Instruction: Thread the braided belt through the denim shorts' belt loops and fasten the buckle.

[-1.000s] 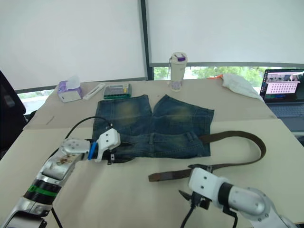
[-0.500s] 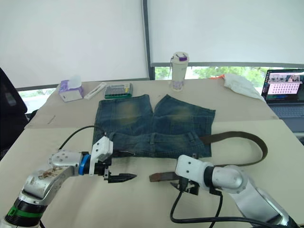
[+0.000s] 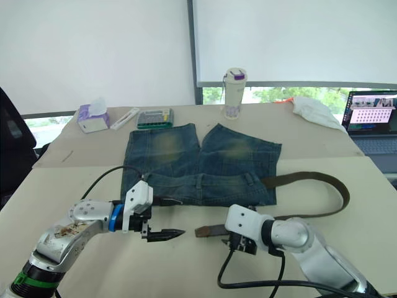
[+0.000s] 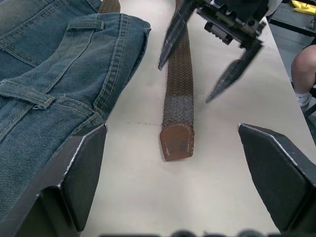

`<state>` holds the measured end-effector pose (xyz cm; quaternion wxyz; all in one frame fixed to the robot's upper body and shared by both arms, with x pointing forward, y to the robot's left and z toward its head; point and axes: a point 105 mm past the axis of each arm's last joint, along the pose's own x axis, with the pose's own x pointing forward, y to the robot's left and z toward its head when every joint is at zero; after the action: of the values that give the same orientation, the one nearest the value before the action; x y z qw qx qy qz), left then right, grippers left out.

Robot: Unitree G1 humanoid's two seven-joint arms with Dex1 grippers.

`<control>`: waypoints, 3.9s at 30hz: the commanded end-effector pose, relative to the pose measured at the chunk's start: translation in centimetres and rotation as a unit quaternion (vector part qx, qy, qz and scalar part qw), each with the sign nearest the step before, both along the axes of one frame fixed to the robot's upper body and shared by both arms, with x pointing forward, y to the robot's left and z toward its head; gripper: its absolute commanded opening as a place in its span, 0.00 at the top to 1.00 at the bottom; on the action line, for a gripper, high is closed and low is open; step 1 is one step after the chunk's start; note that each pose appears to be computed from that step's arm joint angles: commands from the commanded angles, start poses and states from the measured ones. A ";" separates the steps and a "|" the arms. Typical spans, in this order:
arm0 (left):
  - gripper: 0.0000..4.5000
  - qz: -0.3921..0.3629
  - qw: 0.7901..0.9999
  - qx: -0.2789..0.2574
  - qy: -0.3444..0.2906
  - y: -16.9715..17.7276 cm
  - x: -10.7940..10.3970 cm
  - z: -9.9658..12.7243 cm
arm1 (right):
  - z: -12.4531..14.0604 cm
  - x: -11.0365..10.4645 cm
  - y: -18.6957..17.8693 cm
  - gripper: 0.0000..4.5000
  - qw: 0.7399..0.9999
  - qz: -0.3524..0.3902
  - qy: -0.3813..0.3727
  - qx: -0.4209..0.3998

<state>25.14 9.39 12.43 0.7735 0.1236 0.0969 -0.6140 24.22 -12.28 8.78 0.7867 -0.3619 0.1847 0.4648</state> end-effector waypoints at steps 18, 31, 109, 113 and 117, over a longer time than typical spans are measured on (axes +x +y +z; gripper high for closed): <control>0.00 -0.021 0.999 -0.016 -0.032 -0.7 1.6 0.9 | 1.8 0.6 0.2 0.99 0.996 -0.052 -0.027 0.070; 0.00 -0.022 0.992 -0.114 0.040 -2.8 3.4 4.3 | 6.5 -0.4 0.6 0.99 0.966 -0.100 -0.108 0.214; 1.00 0.126 0.824 -0.377 0.404 -8.0 8.3 10.1 | 14.3 4.6 3.7 0.47 0.732 -0.209 -0.056 0.646; 1.00 0.124 0.817 -0.388 0.409 -7.8 8.4 10.5 | 14.5 4.8 3.2 0.47 0.716 -0.221 -0.053 0.661; 1.00 0.121 0.808 -0.397 0.418 -7.6 8.6 10.8 | 14.9 4.9 2.8 0.47 0.703 -0.225 -0.054 0.673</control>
<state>34.07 2.02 22.59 0.7142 -0.4792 0.1754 -0.4791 29.43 -8.21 21.23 0.9177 0.2817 -0.0867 0.2663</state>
